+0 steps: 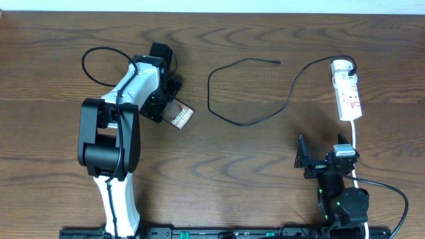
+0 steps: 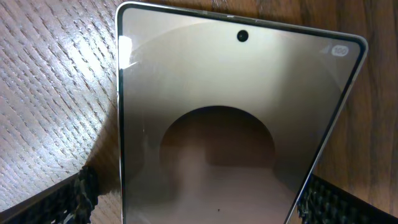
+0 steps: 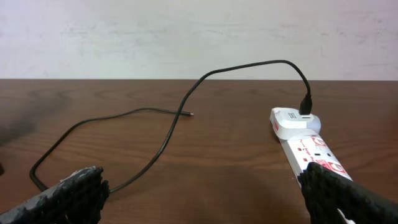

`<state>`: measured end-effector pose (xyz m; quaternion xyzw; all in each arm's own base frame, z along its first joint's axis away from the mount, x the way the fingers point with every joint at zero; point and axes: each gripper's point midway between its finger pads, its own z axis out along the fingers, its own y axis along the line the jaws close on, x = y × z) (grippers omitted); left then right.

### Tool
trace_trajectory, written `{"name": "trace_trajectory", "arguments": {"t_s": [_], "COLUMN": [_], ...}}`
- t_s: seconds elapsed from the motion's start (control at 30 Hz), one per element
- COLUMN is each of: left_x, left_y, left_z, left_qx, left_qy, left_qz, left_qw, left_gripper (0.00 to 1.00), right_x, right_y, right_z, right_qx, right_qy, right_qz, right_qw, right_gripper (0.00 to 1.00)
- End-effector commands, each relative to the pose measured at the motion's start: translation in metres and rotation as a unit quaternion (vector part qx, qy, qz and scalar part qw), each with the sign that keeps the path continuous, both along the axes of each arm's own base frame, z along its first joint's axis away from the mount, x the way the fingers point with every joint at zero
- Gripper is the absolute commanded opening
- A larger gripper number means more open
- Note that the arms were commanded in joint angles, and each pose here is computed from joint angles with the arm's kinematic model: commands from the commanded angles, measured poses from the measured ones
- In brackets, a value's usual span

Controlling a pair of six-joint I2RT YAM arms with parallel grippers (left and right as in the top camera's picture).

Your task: Plug charger to phone and switch on socket

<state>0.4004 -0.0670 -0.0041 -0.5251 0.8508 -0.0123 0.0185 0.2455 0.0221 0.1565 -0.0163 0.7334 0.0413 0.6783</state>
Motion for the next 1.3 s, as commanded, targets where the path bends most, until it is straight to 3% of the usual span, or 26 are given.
{"name": "trace_trajectory", "arguments": {"t_s": [0.0,0.07,0.3,0.5,1.27], "left_x": [-0.023,-0.024,-0.024,-0.024,-0.016], "left_y": [-0.005,-0.005,-0.005,-0.005,-0.01], "left_z": [-0.044,-0.044,-0.044,-0.044,-0.024], "left_qx": [-0.013,-0.012,-0.014,-0.014,-0.029], "left_qy": [0.061,0.063,0.063,0.063,0.037], "left_qz": [-0.002,-0.001,-0.002,-0.002,-0.021], "left_qw": [0.998,0.998,0.998,0.998,0.999], "left_gripper": [1.0,1.0,0.8,0.78,0.52], "right_x": [0.0,0.0,0.0,0.0,0.0], "right_y": [-0.001,-0.001,-0.001,-0.001,-0.001], "right_z": [-0.001,-0.001,-0.001,-0.001,-0.001], "right_qx": [-0.006,-0.006,-0.006,-0.006,-0.006], "right_qy": [0.0,0.0,0.0,0.0,0.0], "right_qz": [-0.001,-0.001,-0.001,-0.001,-0.001], "right_qw": [1.0,1.0,1.0,1.0,1.0], "right_gripper": [0.99,0.99,0.99,0.99,0.99]}}
